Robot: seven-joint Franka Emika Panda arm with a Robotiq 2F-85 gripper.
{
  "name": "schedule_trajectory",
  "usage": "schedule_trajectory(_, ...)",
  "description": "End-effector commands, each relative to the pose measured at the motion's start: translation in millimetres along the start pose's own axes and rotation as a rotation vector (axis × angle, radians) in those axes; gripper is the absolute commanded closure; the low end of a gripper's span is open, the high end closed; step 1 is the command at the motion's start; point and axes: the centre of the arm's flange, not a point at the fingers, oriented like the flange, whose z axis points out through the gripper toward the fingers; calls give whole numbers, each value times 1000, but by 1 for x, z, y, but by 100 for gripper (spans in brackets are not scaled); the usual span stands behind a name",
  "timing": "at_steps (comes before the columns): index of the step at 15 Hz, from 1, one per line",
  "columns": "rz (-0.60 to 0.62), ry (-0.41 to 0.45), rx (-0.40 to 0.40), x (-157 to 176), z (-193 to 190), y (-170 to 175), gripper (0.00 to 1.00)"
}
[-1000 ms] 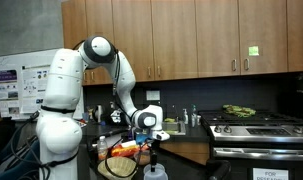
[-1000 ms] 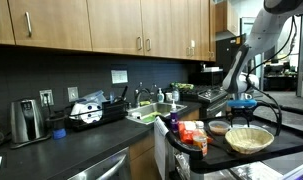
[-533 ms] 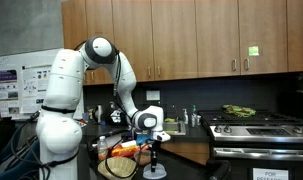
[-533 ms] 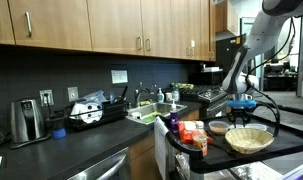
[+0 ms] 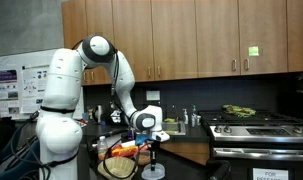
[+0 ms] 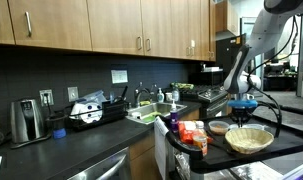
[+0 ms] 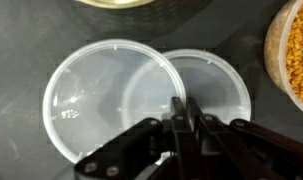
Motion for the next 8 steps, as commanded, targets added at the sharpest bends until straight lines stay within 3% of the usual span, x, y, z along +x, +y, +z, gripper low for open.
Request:
schedule_trajectory(1,10,33,23,-21,-12,11,99)
schedule_trajectory(8,-26,103,18,-45,-49,1,99)
